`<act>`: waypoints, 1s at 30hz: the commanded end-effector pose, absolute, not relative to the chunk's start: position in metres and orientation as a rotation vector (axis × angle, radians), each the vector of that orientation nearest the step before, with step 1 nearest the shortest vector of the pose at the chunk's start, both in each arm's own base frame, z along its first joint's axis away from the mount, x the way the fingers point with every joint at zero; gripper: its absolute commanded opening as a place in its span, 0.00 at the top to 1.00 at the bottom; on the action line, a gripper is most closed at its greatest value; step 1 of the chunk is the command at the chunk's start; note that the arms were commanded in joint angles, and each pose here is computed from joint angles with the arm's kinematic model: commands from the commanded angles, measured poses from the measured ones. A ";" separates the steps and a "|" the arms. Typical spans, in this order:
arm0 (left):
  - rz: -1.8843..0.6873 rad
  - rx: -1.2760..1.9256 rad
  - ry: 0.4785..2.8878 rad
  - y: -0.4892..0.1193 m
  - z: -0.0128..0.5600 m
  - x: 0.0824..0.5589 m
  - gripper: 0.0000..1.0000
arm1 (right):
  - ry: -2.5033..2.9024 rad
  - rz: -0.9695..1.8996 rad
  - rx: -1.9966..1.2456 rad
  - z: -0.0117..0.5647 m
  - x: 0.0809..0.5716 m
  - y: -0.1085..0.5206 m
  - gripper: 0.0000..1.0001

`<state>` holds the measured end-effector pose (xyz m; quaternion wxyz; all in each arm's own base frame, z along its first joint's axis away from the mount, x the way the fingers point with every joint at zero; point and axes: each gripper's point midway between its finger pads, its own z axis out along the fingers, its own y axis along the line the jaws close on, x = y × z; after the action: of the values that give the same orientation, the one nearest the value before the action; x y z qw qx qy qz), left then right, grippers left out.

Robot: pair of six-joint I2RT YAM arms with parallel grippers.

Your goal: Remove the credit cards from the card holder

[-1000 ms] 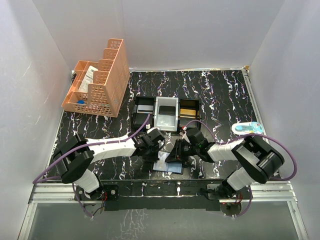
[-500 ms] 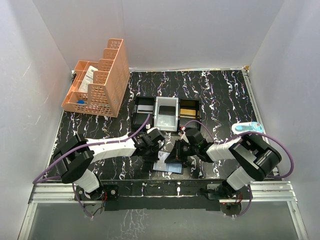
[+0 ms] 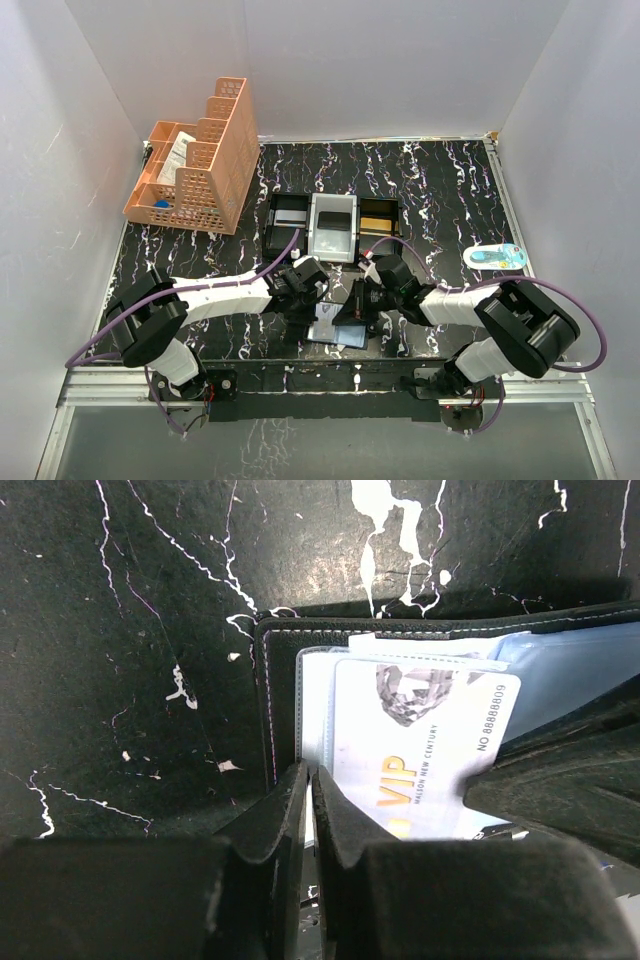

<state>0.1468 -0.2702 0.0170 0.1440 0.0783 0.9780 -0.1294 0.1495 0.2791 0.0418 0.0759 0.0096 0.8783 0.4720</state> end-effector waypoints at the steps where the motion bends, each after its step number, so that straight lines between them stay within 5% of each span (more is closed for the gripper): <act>1: -0.242 0.237 2.871 -0.246 0.000 0.136 0.94 | 2.590 1.443 -0.037 0.052 0.150 0.277 1.00; 30: -0.232 0.246 2.888 -0.245 -0.004 0.134 0.95 | 2.674 1.492 -0.045 0.034 0.127 0.256 1.00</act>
<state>0.1468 -0.2704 0.0164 0.1440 0.0785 0.9779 -0.1296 0.1339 0.2588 0.0315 0.0477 -0.0027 0.8791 0.4743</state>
